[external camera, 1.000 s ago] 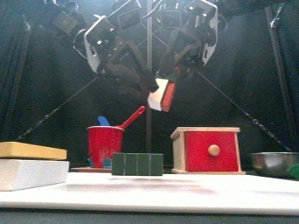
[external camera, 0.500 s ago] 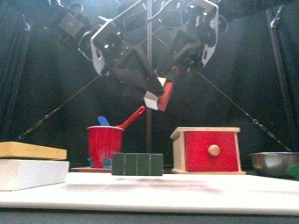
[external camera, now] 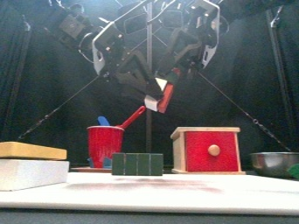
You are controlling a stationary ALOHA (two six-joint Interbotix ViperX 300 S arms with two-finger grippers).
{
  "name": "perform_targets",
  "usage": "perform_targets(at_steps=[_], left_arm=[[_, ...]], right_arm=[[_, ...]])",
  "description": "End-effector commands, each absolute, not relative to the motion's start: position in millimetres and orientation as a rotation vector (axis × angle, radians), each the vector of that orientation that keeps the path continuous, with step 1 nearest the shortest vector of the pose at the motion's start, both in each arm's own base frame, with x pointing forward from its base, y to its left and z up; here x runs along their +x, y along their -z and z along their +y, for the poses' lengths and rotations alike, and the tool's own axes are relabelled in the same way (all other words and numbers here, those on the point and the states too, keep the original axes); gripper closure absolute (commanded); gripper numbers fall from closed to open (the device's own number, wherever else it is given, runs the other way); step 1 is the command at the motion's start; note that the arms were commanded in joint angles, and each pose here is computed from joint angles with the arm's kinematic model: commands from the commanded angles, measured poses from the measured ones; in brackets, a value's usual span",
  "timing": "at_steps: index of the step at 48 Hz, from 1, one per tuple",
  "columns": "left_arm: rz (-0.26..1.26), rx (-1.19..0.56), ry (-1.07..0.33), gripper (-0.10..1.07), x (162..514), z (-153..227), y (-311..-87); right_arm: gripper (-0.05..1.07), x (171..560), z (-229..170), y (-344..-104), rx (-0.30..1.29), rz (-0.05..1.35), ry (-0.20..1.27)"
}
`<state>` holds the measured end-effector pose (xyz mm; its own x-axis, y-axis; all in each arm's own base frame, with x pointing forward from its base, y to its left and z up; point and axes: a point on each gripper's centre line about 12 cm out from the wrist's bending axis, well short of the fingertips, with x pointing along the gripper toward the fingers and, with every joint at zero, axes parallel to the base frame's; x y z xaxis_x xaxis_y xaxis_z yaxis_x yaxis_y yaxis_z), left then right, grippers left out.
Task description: Unwrap salmon sushi
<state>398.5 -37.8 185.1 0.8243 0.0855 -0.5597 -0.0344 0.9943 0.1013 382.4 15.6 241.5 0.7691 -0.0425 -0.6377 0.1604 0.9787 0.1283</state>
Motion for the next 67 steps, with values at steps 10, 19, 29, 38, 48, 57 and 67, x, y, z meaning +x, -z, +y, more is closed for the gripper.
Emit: perform_targets(at_steps=[10, 19, 29, 38, 48, 57, 67], left_arm=[[0.601, 0.06, -0.075, 0.29, 397.4, -37.5, -185.9], [0.609, 0.056, -0.075, 0.29, 395.5, -37.3, -183.1], [0.617, 0.055, -0.076, 0.29, 393.5, -37.4, -180.5], [0.62, 0.057, -0.075, 0.29, 390.4, -38.0, -179.9], [0.611, 0.056, -0.076, 0.29, 387.1, -37.3, -184.1], [0.587, 0.053, -0.074, 0.29, 379.2, -36.6, -194.5], [0.529, 0.06, -0.091, 0.3, 360.9, -30.8, -216.2]], right_arm=[[0.22, 376.0, 9.4, -265.0, 0.19, 0.62, 0.117], [0.22, 367.0, 6.7, -270.1, 0.201, 0.609, 0.124], [0.22, 356.2, 3.0, -271.4, 0.212, 0.604, 0.133], [0.22, 342.4, 0.8, -260.2, 0.233, 0.652, 0.153], [0.22, 324.0, 1.4, -230.3, 0.293, 0.765, 0.183], [0.22, 309.0, 0.9, -199.1, 0.343, 0.857, 0.21], [0.22, 305.9, -0.9, -176.9, 0.352, 0.924, 0.231]])
